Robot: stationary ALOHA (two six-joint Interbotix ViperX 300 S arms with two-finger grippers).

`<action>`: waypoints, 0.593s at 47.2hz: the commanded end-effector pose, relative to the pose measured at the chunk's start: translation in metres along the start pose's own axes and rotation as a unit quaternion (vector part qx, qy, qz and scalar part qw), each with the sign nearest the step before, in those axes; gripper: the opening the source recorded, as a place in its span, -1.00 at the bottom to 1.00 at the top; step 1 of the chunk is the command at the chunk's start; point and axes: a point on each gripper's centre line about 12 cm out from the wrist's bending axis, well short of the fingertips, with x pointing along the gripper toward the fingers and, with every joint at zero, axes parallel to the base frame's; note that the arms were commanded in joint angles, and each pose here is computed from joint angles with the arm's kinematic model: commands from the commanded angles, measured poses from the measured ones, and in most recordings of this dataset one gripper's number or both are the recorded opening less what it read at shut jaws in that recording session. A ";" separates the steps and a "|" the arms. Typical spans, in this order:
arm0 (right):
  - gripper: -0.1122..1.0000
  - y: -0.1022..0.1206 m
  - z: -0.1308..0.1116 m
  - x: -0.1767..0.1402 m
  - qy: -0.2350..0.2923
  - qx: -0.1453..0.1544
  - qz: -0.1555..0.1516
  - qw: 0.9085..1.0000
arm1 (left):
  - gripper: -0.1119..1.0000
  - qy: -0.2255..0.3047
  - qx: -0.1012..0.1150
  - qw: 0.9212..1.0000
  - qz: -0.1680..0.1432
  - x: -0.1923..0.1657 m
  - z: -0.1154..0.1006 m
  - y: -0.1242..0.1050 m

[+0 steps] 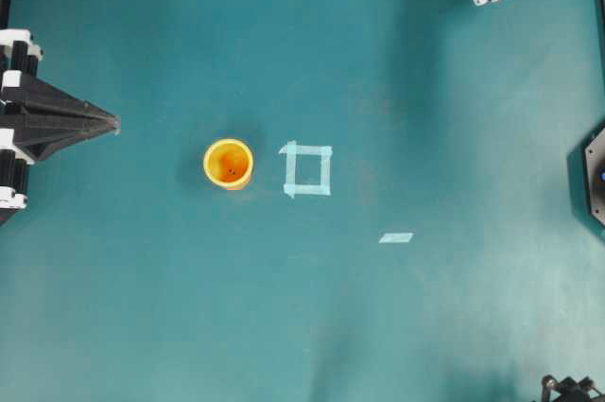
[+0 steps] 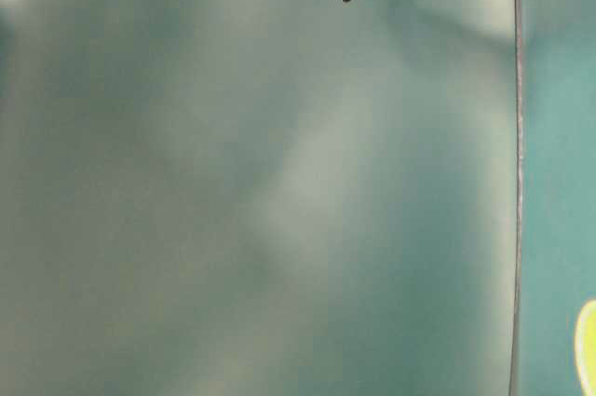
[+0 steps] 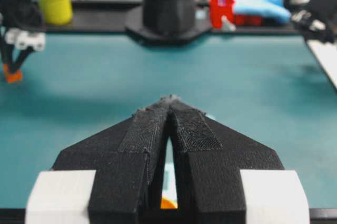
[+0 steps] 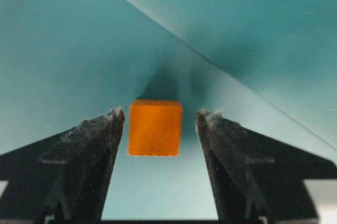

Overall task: Move the block toward the cup with right arm.
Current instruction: 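Lower the open right gripper around the orange cube and close it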

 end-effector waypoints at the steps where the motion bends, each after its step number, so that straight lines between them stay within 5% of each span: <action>1: 0.29 -0.002 0.004 -0.003 -0.010 0.001 -0.001 1.000 | -0.80 -0.013 0.002 1.000 0.001 0.003 0.011 0.000; 21: 0.28 -0.001 0.001 0.001 -0.011 0.001 0.000 1.000 | -0.80 -0.013 0.002 1.000 0.001 0.003 0.011 0.000; 28: 0.09 -0.001 -0.001 0.001 -0.008 0.000 0.000 1.000 | -0.80 -0.012 0.002 1.000 0.001 0.003 0.010 0.000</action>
